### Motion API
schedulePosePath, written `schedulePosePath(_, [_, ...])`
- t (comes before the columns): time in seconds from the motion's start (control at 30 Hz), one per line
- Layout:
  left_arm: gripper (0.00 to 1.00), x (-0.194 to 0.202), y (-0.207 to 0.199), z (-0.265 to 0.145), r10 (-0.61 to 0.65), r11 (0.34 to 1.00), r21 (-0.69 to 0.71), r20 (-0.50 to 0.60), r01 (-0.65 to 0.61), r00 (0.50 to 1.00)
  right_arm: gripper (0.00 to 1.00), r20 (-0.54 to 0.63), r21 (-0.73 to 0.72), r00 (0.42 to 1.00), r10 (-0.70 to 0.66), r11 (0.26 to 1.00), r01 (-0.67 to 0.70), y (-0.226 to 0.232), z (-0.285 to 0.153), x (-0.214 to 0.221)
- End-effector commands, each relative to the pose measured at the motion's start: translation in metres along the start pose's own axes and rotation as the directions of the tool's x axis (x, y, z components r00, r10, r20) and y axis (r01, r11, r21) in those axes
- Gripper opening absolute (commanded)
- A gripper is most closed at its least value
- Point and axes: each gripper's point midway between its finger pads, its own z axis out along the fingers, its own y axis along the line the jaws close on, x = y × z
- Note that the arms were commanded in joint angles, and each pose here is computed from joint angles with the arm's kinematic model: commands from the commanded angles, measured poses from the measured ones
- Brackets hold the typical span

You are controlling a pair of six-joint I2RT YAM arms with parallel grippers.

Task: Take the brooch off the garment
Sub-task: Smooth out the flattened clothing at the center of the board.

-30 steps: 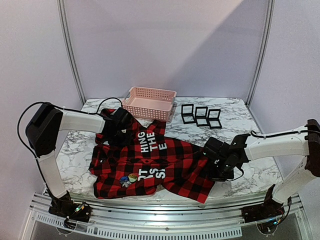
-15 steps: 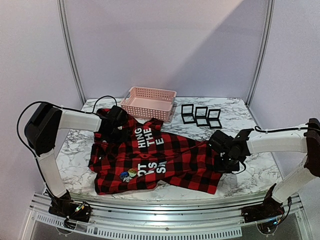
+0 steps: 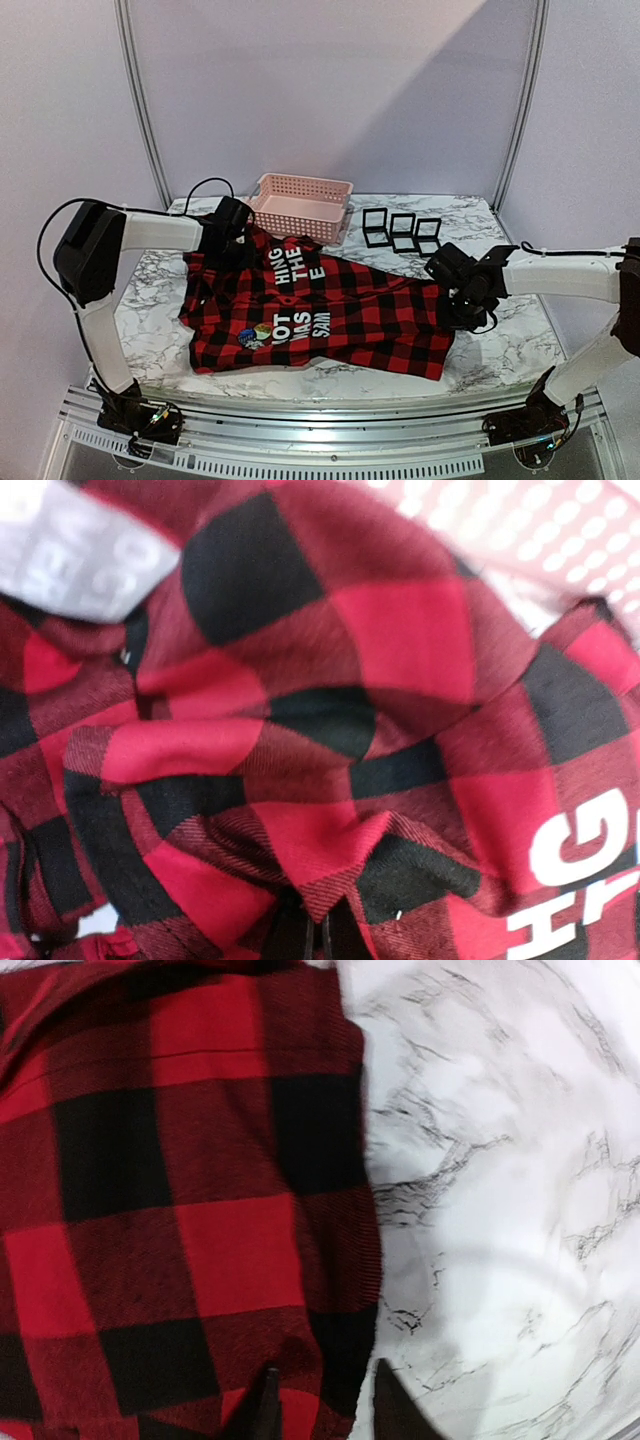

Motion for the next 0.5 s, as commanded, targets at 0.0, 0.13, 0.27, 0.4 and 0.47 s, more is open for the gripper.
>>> schedulePosePath(0.0, [0.01, -0.031, -0.013, -0.001, 0.006, 0.998, 0.065, 0.062, -0.01, 0.998, 0.37, 0.002, -0.053, 1.0, -0.03, 0.998, 0.03, 0.003, -0.025, -0.006])
schedulePosePath(0.13, [0.37, -0.04, -0.019, -0.013, -0.017, 0.994, 0.104, 0.088, 0.008, 0.996, 0.55, -0.025, -0.202, 0.999, -0.024, 0.979, 0.018, 0.015, -0.05, 0.007])
schedulePosePath(0.27, [0.62, -0.047, -0.016, -0.045, -0.086, 0.987, 0.147, 0.146, 0.064, 0.986, 0.57, -0.097, -0.281, 0.995, -0.014, 0.96, -0.014, 0.026, -0.052, 0.036])
schedulePosePath(0.4, [0.83, -0.039, -0.006, -0.078, -0.139, 0.978, 0.18, 0.174, 0.107, 0.975, 0.57, -0.14, -0.312, 0.99, -0.028, 0.95, -0.017, 0.039, -0.055, 0.061])
schedulePosePath(0.47, [0.88, -0.021, 0.004, -0.087, -0.15, 0.977, 0.171, 0.147, 0.124, 0.978, 0.57, -0.169, -0.308, 0.985, -0.024, 0.951, -0.029, 0.042, -0.052, 0.073])
